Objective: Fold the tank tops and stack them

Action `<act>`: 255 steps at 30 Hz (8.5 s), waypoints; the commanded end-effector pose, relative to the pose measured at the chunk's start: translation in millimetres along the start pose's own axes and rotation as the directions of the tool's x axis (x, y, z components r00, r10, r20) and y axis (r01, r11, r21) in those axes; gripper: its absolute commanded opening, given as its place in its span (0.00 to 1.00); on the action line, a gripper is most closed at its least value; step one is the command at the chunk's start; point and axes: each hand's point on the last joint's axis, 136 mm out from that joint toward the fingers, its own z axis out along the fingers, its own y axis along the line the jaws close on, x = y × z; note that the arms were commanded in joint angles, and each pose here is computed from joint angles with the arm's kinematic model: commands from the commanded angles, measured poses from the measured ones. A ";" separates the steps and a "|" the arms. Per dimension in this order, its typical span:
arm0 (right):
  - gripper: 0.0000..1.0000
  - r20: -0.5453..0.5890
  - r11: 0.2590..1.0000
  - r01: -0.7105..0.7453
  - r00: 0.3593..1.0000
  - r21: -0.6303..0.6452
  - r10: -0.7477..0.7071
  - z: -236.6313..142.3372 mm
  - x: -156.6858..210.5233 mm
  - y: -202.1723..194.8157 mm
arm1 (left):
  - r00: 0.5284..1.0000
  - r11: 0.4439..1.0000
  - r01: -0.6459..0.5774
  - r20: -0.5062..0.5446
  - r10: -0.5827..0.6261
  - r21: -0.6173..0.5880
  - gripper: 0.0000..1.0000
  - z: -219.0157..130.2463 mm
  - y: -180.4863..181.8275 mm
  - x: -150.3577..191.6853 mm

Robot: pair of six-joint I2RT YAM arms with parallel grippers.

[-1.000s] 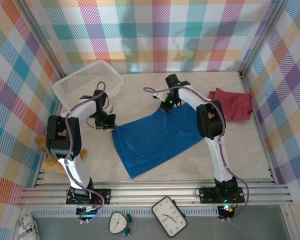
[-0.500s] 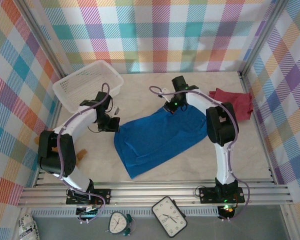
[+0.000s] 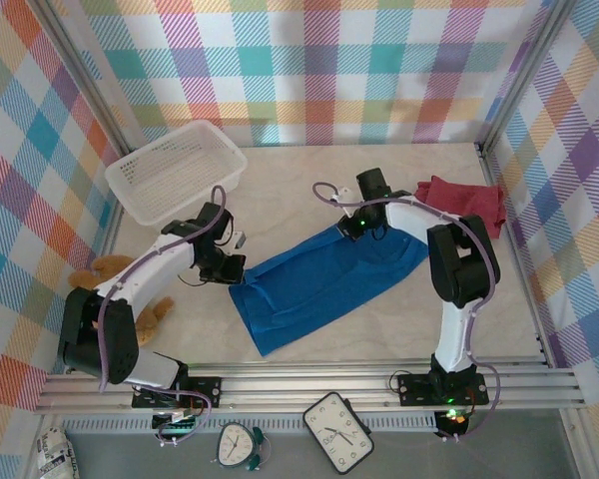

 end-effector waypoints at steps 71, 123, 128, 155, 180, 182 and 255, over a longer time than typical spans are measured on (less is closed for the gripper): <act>0.15 0.087 0.703 -0.668 0.737 0.245 0.670 -51.7 64.5 -162.7 | 0.964 0.998 0.022 -0.267 -0.004 0.065 0.14 85.3 -46.0 62.5; 0.51 -0.227 0.941 -0.336 0.920 -0.040 0.319 77.1 -11.3 47.7 | 0.933 0.960 0.243 -0.239 -0.270 -0.137 0.44 73.3 34.9 4.9; 0.53 -0.159 0.987 -0.145 0.978 -0.077 0.131 79.8 -46.4 37.0 | 0.936 0.941 0.263 -0.181 -0.302 -0.213 0.52 51.9 49.1 8.7; 0.66 0.067 0.946 0.244 0.970 -0.212 -0.235 -8.2 -2.9 248.5 | 0.867 0.883 0.432 -0.185 -0.462 -0.181 0.50 63.3 63.2 58.1; 0.49 0.013 0.930 -0.358 0.933 -0.086 0.360 36.3 -41.2 -26.9 | 0.941 0.951 0.307 -0.140 -0.309 -0.031 0.46 49.2 -42.7 46.8; 0.48 -0.012 0.931 -0.362 0.932 -0.057 0.362 44.3 -36.7 -33.8 | 0.942 0.956 0.290 -0.166 -0.291 -0.033 0.45 58.7 -48.6 52.0; 0.62 -0.008 0.842 0.401 0.902 -0.362 -0.432 55.6 33.4 377.9 | 0.839 0.869 0.444 -0.241 -0.488 -0.217 0.47 52.4 94.8 46.2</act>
